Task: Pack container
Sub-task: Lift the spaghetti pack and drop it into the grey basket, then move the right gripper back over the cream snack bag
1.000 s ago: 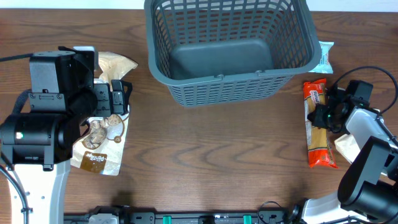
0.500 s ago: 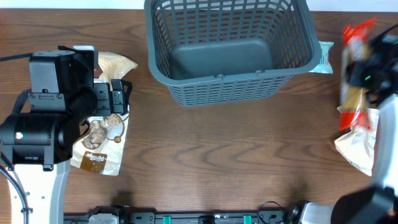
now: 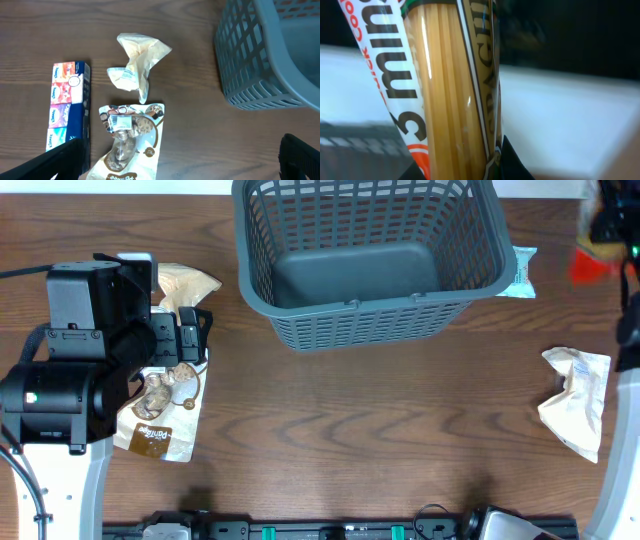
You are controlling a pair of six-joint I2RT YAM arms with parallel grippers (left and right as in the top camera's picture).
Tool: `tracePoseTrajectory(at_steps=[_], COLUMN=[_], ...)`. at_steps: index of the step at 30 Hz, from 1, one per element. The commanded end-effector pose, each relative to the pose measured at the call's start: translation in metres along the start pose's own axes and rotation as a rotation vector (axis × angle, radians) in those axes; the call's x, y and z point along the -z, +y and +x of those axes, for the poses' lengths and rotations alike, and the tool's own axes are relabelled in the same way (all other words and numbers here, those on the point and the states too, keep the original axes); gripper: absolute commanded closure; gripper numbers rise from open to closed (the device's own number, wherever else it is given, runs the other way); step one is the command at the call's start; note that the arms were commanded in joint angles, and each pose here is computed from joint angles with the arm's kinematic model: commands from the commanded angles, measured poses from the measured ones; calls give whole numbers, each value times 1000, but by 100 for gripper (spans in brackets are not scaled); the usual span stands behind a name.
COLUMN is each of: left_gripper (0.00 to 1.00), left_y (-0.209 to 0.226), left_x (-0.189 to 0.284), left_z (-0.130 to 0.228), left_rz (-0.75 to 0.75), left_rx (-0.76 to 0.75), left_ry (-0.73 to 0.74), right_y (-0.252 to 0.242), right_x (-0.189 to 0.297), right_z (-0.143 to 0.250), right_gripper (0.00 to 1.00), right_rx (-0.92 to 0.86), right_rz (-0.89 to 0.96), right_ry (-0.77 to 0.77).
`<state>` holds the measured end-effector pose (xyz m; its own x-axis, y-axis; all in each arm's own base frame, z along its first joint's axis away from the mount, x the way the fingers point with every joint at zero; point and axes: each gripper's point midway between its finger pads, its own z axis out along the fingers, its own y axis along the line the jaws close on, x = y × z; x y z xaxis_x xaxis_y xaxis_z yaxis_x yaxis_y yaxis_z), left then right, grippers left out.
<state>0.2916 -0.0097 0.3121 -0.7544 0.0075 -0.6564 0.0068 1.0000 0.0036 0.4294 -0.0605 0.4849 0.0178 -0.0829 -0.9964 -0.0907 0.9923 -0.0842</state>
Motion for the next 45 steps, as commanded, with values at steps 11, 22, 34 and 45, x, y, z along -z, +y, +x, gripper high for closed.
tracePoseTrajectory(at_steps=[11, 22, 34, 45], left_gripper=[1, 1, 1, 1], left_y=[2, 2, 2, 2], left_x=[0, 0, 0, 0], left_z=[-2, -2, -2, -2], left_rz=[-9, -9, -9, -9], left_rx=[-16, -17, -39, -51], left_ry=[-5, -4, -4, -4], right_y=[145, 271, 282, 277], right_x=[-9, -55, -58, -55], right_z=[-86, 47, 93, 72], right_gripper=[99, 99, 43, 1], right_rx=[-79, -112, -86, -72], right_rz=[-444, -788, -812, -804], right_ry=[-336, 56, 200, 144])
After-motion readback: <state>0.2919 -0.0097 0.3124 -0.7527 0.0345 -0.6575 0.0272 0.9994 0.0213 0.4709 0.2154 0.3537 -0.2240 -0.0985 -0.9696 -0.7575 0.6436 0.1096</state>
